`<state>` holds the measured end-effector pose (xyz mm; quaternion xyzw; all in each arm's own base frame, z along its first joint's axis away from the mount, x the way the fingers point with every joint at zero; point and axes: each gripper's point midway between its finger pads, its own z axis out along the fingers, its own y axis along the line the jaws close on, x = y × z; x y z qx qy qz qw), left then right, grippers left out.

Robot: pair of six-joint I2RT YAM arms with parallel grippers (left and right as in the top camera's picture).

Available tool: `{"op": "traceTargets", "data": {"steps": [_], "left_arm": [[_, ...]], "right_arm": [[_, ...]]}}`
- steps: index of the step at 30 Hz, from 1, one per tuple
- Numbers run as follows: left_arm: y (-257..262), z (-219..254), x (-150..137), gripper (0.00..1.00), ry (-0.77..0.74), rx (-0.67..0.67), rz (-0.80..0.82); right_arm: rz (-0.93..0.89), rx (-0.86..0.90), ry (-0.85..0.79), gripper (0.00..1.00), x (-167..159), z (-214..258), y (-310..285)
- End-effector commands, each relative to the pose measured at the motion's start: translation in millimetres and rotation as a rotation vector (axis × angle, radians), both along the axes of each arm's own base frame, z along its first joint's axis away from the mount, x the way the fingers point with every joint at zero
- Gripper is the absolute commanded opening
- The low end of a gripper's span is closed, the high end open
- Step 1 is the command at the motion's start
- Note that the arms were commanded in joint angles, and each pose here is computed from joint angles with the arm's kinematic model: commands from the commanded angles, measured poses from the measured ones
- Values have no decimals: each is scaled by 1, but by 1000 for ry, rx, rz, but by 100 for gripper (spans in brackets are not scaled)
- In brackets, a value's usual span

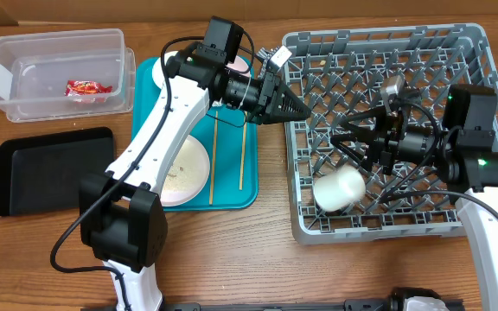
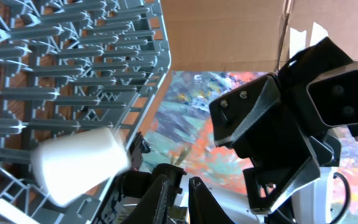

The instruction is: Sort waste into correct bins and load items into the dishwasher

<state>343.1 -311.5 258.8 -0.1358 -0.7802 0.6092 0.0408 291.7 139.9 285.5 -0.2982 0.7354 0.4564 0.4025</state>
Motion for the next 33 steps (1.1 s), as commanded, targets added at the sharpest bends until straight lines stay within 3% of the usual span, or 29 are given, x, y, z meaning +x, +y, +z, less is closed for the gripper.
{"op": "traceTargets", "data": {"steps": [1, 12, 15, 16, 24, 30, 33], "left_arm": [[-3, 3, 1, 16, -51, 40, 16], [3, -18, 13, 20, -97, 165, 80], [9, -27, 14, 24, -97, 215, 94], [13, -34, 16, 26, -102, 254, 107], [75, -86, 35, 42, -130, 652, 248], [141, -106, 54, 44, -151, 915, 378], [172, -111, 63, 45, -160, 1019, 438]], "right_arm": [[4, 0, -22, 60, 1, 8, 1], [-33, -29, 16, 64, 3, 0, -3], [-112, -72, 94, 72, 10, -12, -10], [-145, -94, 121, 75, 12, -18, -14], [-487, -348, 359, 75, 23, -73, -64], [-867, -561, 546, 79, 10, -104, -128], [-923, -582, 557, 81, 2, -101, -136]]}}
